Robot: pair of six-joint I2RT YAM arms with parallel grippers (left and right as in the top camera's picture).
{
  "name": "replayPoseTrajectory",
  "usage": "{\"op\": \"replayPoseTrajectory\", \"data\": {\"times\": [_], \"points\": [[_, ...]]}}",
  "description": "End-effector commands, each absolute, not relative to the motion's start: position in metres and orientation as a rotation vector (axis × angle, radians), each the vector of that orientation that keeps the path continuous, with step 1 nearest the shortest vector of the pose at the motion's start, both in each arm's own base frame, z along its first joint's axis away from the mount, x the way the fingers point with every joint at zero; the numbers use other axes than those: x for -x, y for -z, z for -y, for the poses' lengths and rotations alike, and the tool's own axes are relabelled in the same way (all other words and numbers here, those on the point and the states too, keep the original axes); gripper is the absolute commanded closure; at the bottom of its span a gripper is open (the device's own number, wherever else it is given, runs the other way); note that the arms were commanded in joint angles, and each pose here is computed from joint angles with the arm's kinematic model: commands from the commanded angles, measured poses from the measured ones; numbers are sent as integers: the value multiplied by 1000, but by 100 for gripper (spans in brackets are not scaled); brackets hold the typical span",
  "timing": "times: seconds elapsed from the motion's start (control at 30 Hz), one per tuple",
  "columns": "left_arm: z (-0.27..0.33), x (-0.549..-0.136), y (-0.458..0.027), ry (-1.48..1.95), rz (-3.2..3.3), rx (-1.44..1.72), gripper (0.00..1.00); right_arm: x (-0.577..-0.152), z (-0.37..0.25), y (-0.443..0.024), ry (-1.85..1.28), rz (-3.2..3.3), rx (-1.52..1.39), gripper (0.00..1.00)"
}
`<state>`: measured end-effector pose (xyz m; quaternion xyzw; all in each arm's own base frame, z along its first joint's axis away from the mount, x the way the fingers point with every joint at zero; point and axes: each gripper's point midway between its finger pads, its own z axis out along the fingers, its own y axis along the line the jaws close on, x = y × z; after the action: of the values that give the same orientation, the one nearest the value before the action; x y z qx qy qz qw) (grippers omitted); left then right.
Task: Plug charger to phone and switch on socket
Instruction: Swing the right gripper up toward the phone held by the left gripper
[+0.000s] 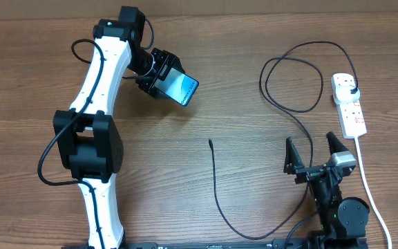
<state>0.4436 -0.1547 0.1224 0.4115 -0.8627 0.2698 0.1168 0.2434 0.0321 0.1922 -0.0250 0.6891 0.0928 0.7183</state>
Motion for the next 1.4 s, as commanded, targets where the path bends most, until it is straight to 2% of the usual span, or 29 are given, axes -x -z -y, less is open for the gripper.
{"op": "replayPoseTrajectory", "data": {"times": [0.0, 0.23, 0.47, 0.63, 0.87, 1.0, 1.1, 1.3, 1.37], "points": [[160, -448, -133, -843, 2507, -1207, 96, -234, -34, -225, -243, -1489, 46, 0], [160, -448, -133, -842, 2504, -1212, 96, -231, -43, -266, -285, -1549, 84, 0], [160, -446, -133, -834, 2498, -1213, 96, -265, -76, -285, -456, -1746, 202, 0], [159, -445, -133, -827, 2494, -1213, 96, -297, -112, -283, -712, -1949, 314, 0], [159, -445, -133, -827, 2494, -1214, 96, -316, -171, -287, -1297, -1962, 563, 0], [159, -445, -133, -827, 2493, -1215, 96, -316, -184, -279, -1573, -1871, 674, 0], [160, -445, -133, -826, 2493, -1215, 96, -327, -189, -268, -1669, -1888, 641, 0], [162, -443, -130, -783, 2473, -1269, 96, -339, -206, -247, -1698, -1959, 595, 0], [166, -440, -129, -754, 2456, -1301, 96, -353, -212, -233, -1635, -2088, 428, 0]]}}
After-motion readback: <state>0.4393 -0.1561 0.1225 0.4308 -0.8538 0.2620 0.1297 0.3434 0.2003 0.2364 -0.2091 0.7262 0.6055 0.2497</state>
